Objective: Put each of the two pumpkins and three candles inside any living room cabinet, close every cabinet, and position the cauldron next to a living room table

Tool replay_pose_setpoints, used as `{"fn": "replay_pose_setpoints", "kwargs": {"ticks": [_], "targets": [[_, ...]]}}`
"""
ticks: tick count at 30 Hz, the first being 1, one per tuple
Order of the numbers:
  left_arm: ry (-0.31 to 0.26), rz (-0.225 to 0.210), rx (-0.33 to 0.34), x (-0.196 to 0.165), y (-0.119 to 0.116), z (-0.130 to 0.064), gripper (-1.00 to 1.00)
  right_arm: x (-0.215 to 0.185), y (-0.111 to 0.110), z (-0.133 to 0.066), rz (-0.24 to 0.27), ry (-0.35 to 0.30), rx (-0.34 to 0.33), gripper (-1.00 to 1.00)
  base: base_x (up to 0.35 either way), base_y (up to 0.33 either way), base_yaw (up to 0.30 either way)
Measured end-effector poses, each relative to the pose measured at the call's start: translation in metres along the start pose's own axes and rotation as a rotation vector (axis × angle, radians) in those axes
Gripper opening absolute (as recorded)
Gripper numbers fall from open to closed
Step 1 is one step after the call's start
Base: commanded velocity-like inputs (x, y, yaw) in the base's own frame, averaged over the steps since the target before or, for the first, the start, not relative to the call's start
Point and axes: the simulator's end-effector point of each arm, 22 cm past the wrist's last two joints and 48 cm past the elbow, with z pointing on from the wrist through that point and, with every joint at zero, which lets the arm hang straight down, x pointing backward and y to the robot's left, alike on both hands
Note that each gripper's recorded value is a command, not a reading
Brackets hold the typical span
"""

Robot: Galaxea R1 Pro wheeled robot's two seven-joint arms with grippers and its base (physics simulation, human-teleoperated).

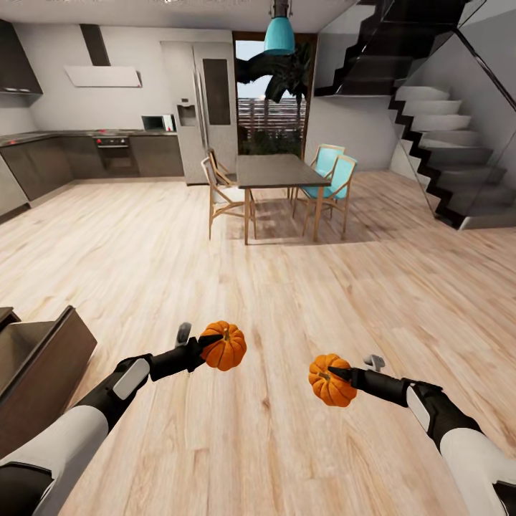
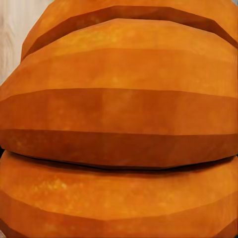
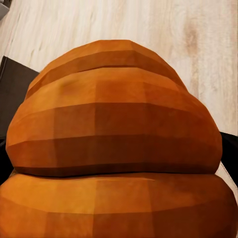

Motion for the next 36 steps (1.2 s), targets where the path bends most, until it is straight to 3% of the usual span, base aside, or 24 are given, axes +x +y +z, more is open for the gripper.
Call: {"fn": "replay_pose_setpoints", "kwargs": {"ticks": [26,36], "targets": [[-0.005,0.012,0.007,-0.0024,-0.0080,-0.0020,-1.00,-0.0050,0.0044,-0.0032,-0.008,-0.010,-0.003,-1.00,0.332,0.000,0.000],[-0.005,0.012,0.007,-0.0024,-0.0080,-0.0020,-1.00,-0.0052,0.0044,-0.0032,-0.009,-0.010,-0.003,-1.00,0.317,0.000,0.222]]}}
